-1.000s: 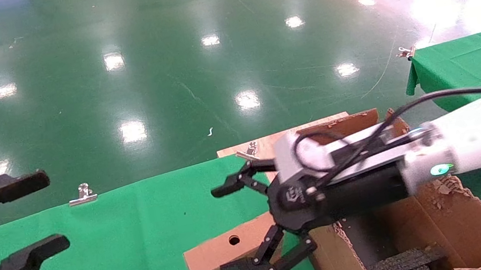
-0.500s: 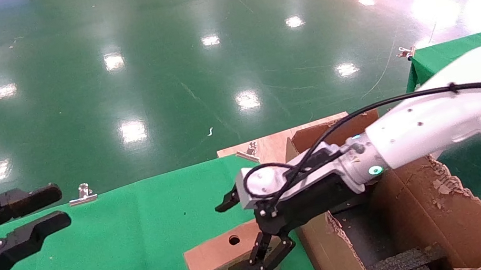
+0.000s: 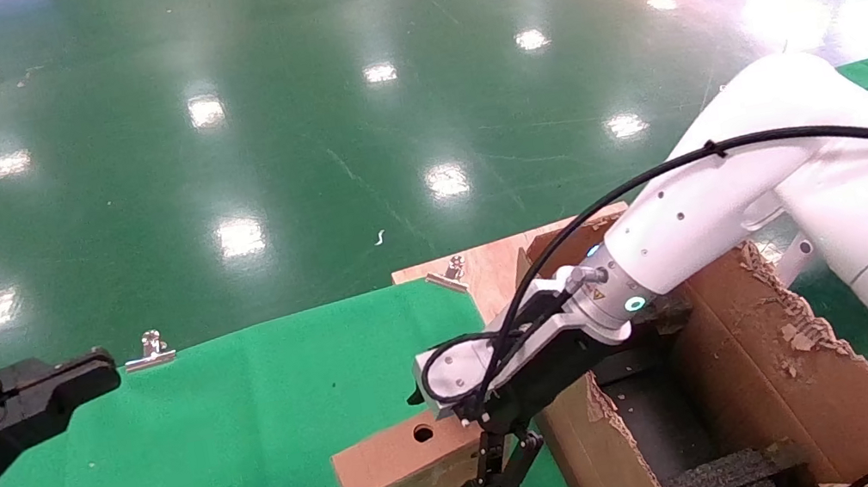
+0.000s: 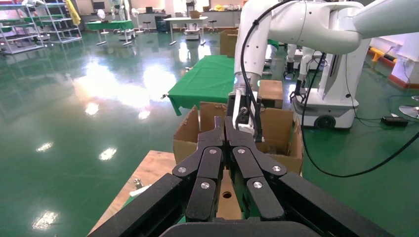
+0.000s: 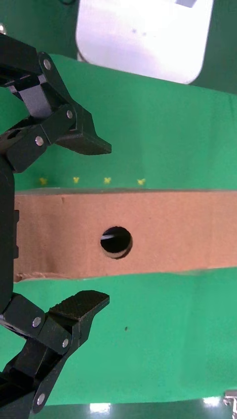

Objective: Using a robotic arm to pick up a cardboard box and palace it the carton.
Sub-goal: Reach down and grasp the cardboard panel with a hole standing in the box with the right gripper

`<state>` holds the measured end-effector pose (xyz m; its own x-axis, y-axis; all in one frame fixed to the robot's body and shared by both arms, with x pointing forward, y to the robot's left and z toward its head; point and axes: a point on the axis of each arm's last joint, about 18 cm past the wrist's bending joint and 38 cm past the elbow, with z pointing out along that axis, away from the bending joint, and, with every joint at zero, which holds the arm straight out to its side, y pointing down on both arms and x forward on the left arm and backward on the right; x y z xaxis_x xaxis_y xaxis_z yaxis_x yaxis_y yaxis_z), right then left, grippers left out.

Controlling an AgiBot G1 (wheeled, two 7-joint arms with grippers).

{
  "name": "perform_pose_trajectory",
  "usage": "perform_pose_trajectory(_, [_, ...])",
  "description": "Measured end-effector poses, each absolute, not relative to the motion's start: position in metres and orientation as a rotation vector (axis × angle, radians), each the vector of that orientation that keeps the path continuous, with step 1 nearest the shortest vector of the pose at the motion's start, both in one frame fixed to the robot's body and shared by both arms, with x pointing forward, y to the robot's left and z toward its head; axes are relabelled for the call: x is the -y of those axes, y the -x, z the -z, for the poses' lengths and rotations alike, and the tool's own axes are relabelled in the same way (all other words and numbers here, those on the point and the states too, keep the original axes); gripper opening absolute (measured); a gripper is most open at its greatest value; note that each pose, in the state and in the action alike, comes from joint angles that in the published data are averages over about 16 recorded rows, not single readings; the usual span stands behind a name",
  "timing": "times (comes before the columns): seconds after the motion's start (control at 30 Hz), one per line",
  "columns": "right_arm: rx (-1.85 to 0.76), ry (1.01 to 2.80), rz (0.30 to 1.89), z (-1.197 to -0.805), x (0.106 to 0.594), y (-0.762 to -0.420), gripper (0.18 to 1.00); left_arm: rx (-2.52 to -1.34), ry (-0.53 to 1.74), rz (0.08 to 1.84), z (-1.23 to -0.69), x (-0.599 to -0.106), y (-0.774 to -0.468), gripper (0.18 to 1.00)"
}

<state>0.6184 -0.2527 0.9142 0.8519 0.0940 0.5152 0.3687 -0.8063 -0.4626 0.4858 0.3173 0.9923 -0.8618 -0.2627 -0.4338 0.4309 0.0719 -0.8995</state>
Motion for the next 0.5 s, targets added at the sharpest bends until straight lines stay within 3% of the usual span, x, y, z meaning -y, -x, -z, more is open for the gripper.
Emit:
perform_pose_trajectory(0.2, [0.369, 2.483, 0.652, -0.914, 0.2504, -0.6212, 0.999, -1.862, -0.166, 1.842, -0.9923, -0.3173, -0.4858, 0.207])
perform_pose_trajectory(0.5, [0.376, 2.487, 0.653, -0.9141, 0.2499, -0.6216, 0.977, -1.862, -0.166, 1.842, -0.9924, -0.3174, -0.4858, 0.262])
